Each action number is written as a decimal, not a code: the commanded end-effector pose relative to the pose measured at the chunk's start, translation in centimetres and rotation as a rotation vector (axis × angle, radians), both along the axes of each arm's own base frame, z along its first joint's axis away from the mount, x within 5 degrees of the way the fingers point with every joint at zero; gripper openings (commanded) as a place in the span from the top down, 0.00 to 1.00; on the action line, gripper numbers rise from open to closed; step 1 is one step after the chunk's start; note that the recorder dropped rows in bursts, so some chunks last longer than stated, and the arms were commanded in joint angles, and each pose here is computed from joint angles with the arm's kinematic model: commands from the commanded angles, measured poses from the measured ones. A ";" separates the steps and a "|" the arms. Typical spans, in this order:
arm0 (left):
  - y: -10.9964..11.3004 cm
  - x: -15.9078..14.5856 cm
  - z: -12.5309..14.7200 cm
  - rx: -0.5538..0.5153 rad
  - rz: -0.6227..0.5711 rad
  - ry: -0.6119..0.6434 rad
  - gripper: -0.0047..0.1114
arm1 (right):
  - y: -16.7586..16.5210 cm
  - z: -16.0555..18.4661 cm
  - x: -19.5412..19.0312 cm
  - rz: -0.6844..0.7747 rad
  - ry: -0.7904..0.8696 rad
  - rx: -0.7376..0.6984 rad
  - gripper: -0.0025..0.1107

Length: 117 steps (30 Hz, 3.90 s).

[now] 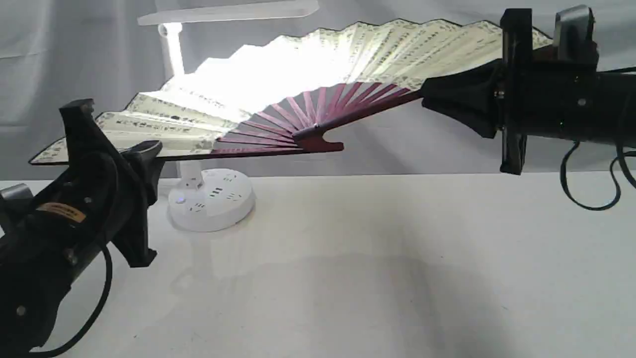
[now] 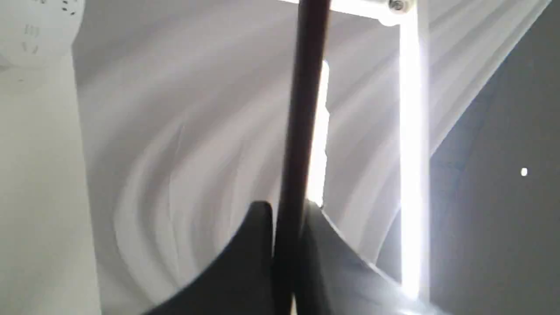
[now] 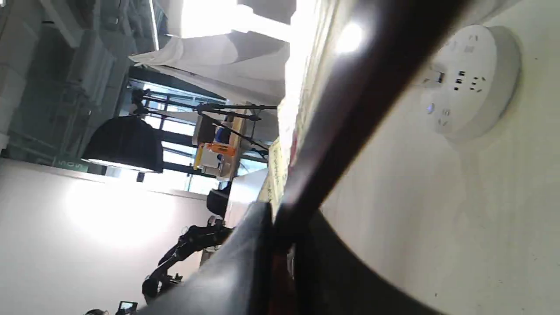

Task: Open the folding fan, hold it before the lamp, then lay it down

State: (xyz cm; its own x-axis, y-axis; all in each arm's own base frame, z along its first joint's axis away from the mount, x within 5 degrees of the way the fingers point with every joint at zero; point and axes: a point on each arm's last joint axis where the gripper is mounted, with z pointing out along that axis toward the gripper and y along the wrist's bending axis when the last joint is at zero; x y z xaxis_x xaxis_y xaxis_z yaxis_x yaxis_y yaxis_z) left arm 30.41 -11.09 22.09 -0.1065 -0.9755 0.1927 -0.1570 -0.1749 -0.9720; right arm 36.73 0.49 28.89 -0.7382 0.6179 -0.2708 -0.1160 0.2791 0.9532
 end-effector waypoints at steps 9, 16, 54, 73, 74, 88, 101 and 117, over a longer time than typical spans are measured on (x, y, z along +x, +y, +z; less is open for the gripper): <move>1.5 -0.6 -1.7 -0.019 0.081 0.091 0.96 | -1.1 -2.8 -0.5 -0.089 0.085 -0.086 0.98; 0.7 -0.3 -4.6 0.083 -0.006 0.162 0.96 | -1.2 -3.5 -0.7 -0.068 0.104 -0.173 0.98; -7.1 6.8 -10.9 0.128 -0.456 0.082 0.72 | -10.0 -8.8 -4.4 -0.384 0.311 -0.286 0.98; -7.1 6.5 -11.5 0.192 -0.500 0.130 0.48 | -11.2 -14.6 -3.6 -0.403 0.451 -0.355 0.98; -7.1 6.5 -11.5 0.193 -0.501 0.130 0.48 | -11.3 -15.0 -3.6 -0.403 0.459 -0.366 0.98; -7.5 6.2 -11.6 0.297 -0.589 0.092 0.48 | -11.8 -16.8 -4.0 -0.370 0.510 -0.492 0.59; -8.3 5.4 -9.6 0.404 -0.738 0.005 0.48 | -9.7 -14.9 -4.6 -0.157 0.435 -0.386 0.57; -6.6 1.1 1.0 0.951 -0.958 -0.085 0.48 | -8.3 -6.9 -9.1 -0.052 0.473 -0.562 0.57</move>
